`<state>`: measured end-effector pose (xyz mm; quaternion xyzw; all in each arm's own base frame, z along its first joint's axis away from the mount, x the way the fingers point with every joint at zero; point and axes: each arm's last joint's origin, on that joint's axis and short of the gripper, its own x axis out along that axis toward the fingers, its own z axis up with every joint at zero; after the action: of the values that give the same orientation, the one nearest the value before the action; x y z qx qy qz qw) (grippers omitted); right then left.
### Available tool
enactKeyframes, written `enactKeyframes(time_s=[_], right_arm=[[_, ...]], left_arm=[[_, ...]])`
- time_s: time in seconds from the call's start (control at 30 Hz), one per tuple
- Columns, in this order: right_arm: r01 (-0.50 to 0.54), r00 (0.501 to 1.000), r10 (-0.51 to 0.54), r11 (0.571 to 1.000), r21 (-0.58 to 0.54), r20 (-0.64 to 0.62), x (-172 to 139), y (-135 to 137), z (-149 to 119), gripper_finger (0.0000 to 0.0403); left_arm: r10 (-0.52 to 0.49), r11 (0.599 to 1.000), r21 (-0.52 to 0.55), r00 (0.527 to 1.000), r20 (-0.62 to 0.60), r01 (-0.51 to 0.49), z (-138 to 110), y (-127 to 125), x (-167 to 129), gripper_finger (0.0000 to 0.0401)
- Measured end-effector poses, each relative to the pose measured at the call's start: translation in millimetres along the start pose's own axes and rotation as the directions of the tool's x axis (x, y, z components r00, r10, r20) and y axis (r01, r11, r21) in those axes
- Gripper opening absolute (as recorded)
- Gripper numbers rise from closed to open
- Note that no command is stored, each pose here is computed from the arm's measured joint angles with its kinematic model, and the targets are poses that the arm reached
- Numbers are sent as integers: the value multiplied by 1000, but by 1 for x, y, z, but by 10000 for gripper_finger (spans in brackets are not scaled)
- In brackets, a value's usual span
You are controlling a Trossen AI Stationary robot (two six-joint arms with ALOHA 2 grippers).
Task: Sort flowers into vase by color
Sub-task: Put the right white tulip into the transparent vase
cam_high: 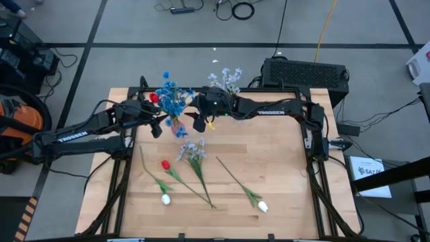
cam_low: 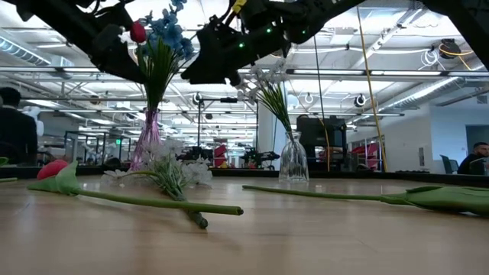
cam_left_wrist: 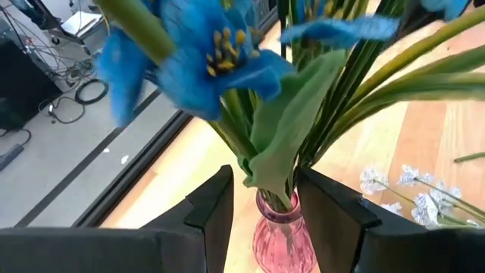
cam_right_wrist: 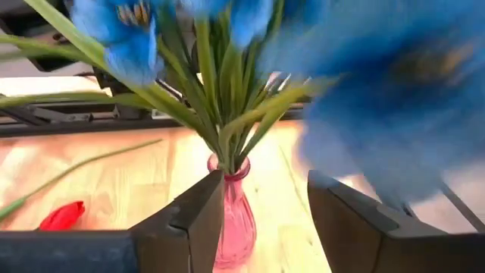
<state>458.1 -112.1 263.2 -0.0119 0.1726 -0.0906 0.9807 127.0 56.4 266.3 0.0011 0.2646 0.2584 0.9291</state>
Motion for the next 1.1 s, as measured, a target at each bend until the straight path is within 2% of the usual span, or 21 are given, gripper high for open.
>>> enactKeyframes(time_s=[0.27, 0.47, 0.57, 0.7, 0.8, 0.9, 1.1], right_arm=[[4, 995, -4, 1000, -1, -102, -26, 0, 12, 183], [65, 974, -36, 990, 123, -222, -52, 0, 17, 183], [107, 957, -29, 960, 258, -288, -64, 1, 18, 183], [208, 913, -12, 874, 440, -408, -76, 7, 11, 177], [302, 869, -47, 839, 454, -492, -81, 20, 5, 161], [353, 833, -70, 831, 429, -549, -85, 40, 0, 140], [352, 839, -79, 834, 425, -539, -89, 80, 1, 82]], left_arm=[[0, 1000, 1, 1000, -12, 0, 1, 4, -19, 154], [1, 1000, -23, 1000, -9, -1, 0, 5, -29, 154], [-13, 998, -55, 1000, -13, 13, -1, 5, -30, 154], [-44, 998, -54, 998, -54, 41, -6, 4, -31, 153], [-65, 997, -55, 997, -50, 62, -5, 3, -31, 153], [-67, 996, -56, 996, -50, 64, -5, 3, -31, 153], [-75, 996, -55, 996, -50, 73, -5, 3, -31, 152]])
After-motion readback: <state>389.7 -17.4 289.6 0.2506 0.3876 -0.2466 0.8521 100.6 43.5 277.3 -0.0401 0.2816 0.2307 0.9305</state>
